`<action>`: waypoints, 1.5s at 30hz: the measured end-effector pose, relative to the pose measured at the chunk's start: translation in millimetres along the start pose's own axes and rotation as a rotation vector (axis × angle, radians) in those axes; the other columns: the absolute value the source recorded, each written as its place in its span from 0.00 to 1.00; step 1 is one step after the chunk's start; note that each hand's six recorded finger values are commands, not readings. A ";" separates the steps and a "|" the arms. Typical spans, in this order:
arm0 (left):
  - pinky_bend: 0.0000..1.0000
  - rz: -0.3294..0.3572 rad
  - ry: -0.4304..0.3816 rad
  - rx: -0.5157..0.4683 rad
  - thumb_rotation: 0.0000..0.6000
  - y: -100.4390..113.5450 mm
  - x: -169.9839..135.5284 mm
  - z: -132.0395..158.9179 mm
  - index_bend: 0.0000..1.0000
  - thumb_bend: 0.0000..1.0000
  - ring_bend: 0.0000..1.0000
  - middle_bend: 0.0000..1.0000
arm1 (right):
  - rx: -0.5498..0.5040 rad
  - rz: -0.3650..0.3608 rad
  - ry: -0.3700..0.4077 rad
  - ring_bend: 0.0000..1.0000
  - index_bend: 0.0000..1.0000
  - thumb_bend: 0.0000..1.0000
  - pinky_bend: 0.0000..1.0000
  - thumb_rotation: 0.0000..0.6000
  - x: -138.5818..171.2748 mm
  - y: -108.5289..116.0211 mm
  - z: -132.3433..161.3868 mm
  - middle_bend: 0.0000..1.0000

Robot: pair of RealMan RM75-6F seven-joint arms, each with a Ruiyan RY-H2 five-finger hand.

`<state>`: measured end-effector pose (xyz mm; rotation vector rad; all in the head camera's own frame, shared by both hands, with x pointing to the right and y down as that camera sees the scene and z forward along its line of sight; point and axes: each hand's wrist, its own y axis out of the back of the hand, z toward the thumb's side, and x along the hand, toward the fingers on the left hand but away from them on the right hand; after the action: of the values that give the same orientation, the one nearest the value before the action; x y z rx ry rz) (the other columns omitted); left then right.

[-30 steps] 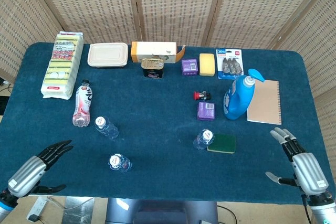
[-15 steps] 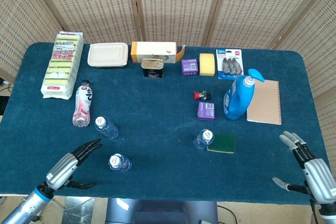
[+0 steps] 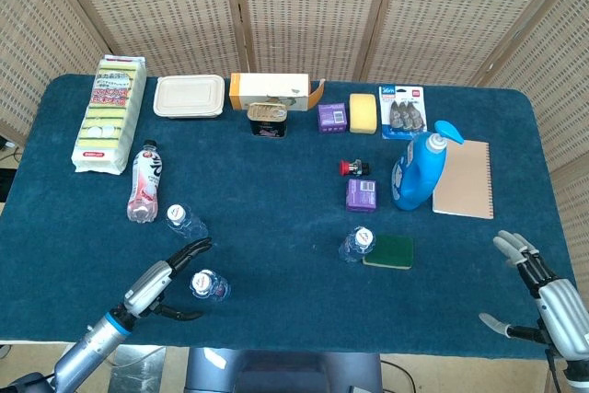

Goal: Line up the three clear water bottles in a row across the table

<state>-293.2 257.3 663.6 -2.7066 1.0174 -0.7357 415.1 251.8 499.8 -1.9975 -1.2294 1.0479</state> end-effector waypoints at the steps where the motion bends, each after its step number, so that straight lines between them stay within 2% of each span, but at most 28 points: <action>1: 0.12 -0.001 0.001 -0.005 1.00 -2.5 3.0 -1.6 0.00 0.16 0.00 0.00 | -0.001 -0.002 0.001 0.05 0.06 0.03 0.28 1.00 0.1 0.9 -0.2 0.05; 4: 0.24 0.006 0.009 -0.009 1.00 -5.5 7.9 -5.5 0.01 0.19 0.02 0.05 | -0.003 -0.004 0.002 0.05 0.06 0.03 0.28 1.00 0.1 1.5 -0.4 0.05; 6: 0.32 0.015 0.015 -0.005 1.00 -6.2 10.0 -7.1 0.09 0.22 0.11 0.18 | -0.004 -0.004 0.004 0.05 0.06 0.03 0.28 1.00 0.0 1.8 -0.4 0.05; 9: 0.37 0.026 0.025 0.004 1.00 -8.0 13.2 -8.9 0.28 0.26 0.18 0.29 | -0.004 -0.005 0.006 0.05 0.06 0.03 0.28 1.00 -0.5 1.7 -0.2 0.05; 12: 0.40 0.032 0.032 0.019 1.00 -9.8 15.5 -9.9 0.38 0.27 0.22 0.34 | -0.005 -0.005 0.007 0.05 0.06 0.03 0.28 1.00 -0.7 1.6 0.1 0.05; 15: 0.40 0.034 0.036 0.019 1.00 -12.3 17.8 -9.8 0.45 0.27 0.23 0.36 | -0.005 -0.005 0.008 0.05 0.06 0.03 0.28 1.00 -0.8 1.7 0.1 0.05; 23: 0.40 0.065 0.031 0.015 1.00 -10.2 24.9 -7.2 0.46 0.27 0.23 0.36 | -0.003 -0.005 0.009 0.05 0.06 0.03 0.28 1.00 -1.2 1.0 0.6 0.05; 29: 0.40 0.097 -0.031 0.010 1.00 -1.9 48.4 13.6 0.46 0.27 0.23 0.36 | -0.003 -0.003 0.008 0.05 0.06 0.03 0.28 1.00 -1.1 0.5 1.1 0.05; 40: 0.41 0.078 -0.087 0.027 1.00 5.8 99.3 49.3 0.46 0.27 0.23 0.36 | -0.005 -0.003 0.008 0.05 0.06 0.03 0.28 1.00 -1.8 0.8 0.9 0.05; 45: 0.41 0.047 -0.071 0.019 1.00 2.3 126.4 58.3 0.46 0.27 0.23 0.36 | -0.004 -0.003 0.008 0.05 0.06 0.03 0.28 1.00 -2.3 0.6 1.0 0.05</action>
<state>-183.6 171.6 661.8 -2.6629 1.0487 -0.6324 414.0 249.6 499.6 -2.0006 -1.2314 1.0353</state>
